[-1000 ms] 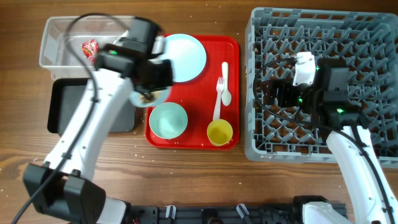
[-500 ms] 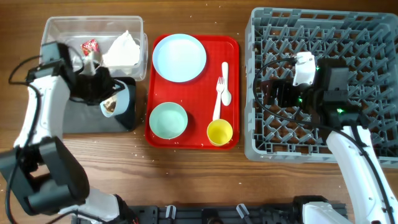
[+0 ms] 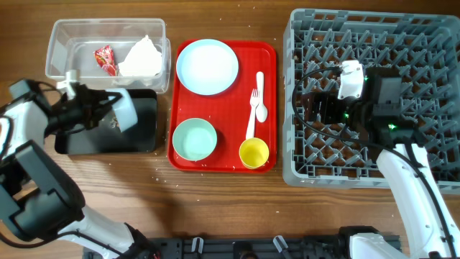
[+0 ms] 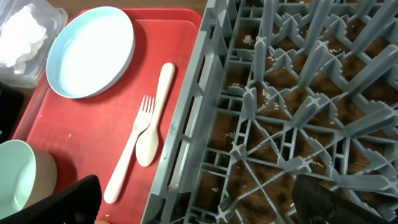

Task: Sort waste into correct bins and load items into the dishwasher rack
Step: 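Tip the rice bowl over the black tray, then set it back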

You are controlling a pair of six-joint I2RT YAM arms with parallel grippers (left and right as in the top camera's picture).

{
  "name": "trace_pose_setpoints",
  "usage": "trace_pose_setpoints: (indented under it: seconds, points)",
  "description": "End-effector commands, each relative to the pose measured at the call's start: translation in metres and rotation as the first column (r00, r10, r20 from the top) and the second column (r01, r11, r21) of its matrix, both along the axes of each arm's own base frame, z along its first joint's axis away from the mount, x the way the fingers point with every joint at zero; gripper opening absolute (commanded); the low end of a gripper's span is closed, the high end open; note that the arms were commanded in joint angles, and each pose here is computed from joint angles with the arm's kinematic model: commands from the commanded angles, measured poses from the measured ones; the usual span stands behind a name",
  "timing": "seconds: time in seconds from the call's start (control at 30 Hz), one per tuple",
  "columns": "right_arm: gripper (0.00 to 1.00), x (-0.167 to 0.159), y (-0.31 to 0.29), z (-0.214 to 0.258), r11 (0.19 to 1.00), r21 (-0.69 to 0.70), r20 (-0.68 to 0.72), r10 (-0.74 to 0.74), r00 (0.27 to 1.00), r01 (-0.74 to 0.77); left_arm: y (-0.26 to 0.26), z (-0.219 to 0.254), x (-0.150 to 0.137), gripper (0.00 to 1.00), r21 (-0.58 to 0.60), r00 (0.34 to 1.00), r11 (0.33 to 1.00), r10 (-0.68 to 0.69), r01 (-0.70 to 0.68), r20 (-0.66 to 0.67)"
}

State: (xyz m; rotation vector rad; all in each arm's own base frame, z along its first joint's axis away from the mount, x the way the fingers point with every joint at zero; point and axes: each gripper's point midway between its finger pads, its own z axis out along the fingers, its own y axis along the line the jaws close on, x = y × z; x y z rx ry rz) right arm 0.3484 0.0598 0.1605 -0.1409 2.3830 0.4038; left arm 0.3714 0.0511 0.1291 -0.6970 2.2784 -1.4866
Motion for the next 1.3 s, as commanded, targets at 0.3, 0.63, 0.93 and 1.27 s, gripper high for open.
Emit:
trace_pose_setpoints:
  seconds: [0.3,0.63,0.93,1.27]
  points:
    - [1.0,0.004,0.002,0.004,1.0,0.02,0.001,0.002,1.0,-0.002,0.03,0.038,-0.005,0.04,-0.264,0.99,0.958,0.131,-0.114,0.045]
    - [1.0,0.004,0.002,0.004,1.0,0.019,0.002,0.002,1.0,-0.002,0.028,0.067,-0.005,0.04,-0.414,0.985,0.907,0.135,-0.08,0.107]
    - [1.0,0.004,0.002,0.004,1.0,0.019,0.002,0.002,1.0,-0.002,0.033,0.051,-0.001,0.04,-0.357,0.989,0.926,0.146,-0.123,0.039]
    - [1.0,0.004,0.002,0.004,1.0,0.016,0.002,0.005,1.0,-0.005,0.018,0.054,-0.002,0.04,-0.433,0.988,0.889,0.121,-0.151,-0.098]
